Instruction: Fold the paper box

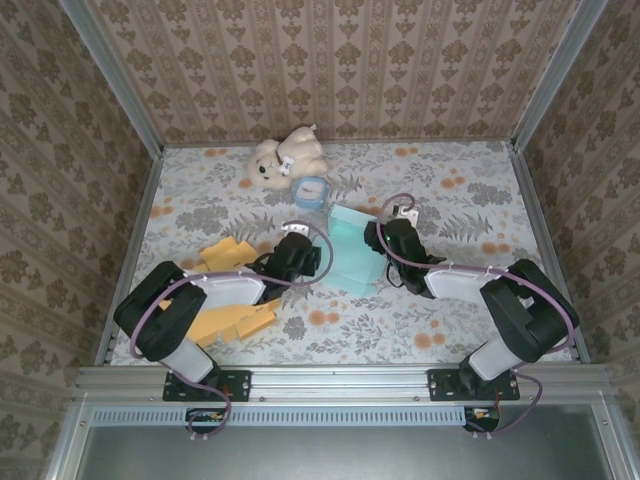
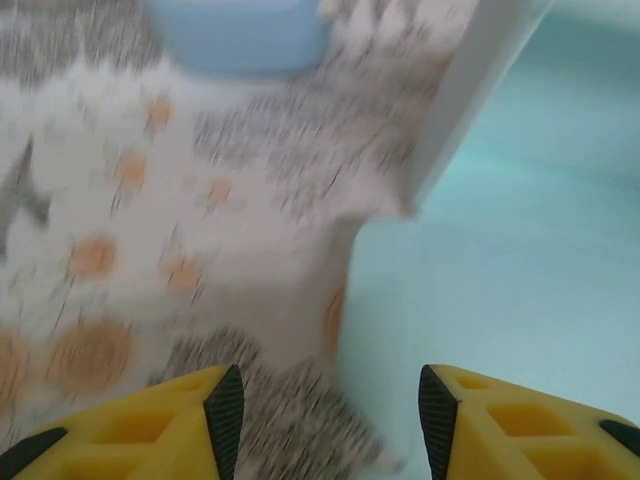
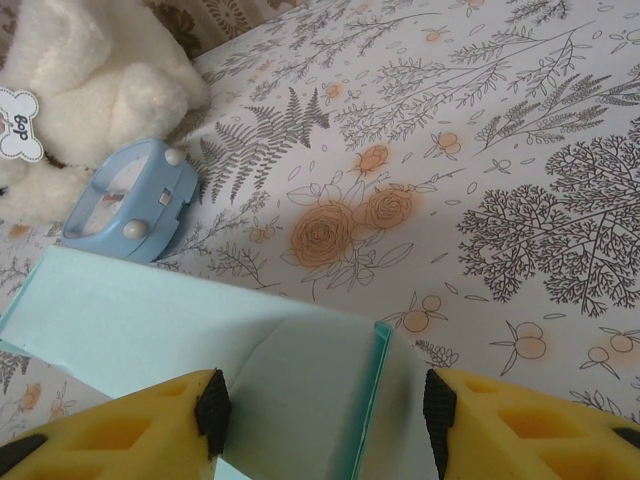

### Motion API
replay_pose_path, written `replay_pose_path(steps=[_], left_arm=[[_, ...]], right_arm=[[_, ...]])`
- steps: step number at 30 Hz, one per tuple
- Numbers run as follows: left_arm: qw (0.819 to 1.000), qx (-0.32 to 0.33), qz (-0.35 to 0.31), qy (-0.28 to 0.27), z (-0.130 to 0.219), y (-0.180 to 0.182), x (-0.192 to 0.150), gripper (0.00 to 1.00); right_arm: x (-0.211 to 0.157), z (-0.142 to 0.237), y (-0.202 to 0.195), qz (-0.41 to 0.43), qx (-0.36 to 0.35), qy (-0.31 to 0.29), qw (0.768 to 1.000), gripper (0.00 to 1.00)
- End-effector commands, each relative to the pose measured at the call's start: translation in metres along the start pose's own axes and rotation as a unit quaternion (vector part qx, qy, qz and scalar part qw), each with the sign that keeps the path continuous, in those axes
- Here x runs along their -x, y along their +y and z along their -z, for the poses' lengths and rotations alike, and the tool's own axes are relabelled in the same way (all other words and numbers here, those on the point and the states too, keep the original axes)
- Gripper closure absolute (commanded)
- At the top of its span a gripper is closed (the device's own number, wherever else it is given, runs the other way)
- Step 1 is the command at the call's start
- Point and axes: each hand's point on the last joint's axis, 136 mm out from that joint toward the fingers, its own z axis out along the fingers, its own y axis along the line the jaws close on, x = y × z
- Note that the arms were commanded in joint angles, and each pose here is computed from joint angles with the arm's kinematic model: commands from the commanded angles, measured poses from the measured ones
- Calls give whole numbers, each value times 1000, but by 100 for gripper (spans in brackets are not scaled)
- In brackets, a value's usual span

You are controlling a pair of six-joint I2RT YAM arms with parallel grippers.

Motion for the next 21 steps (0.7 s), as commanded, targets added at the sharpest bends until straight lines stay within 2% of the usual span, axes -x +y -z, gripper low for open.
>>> replay_pose_path(steps=[1,6,11,14,16,21], left_arm=[[997,-29,52,48,10,-1,-28,45],[994,-47,79,61,17,-3,-42,42],[991,-69,93,60,16,-13,-48,46],[989,-87,100,59,10,-22,-48,52],[990,-86,101,57,5,-25,-47,60],[993,-78,86,37,3,-24,-34,98]], right_arm=[[-46,-5,-44,32,-77,73,994,43],[-48,-8,-43,27,-74,76,994,43],[-49,-8,-45,26,-76,76,994,43],[-50,-8,-46,26,-76,77,994,43],[-51,-8,-46,25,-75,79,994,43],[-52,-6,-45,23,-69,81,994,43]])
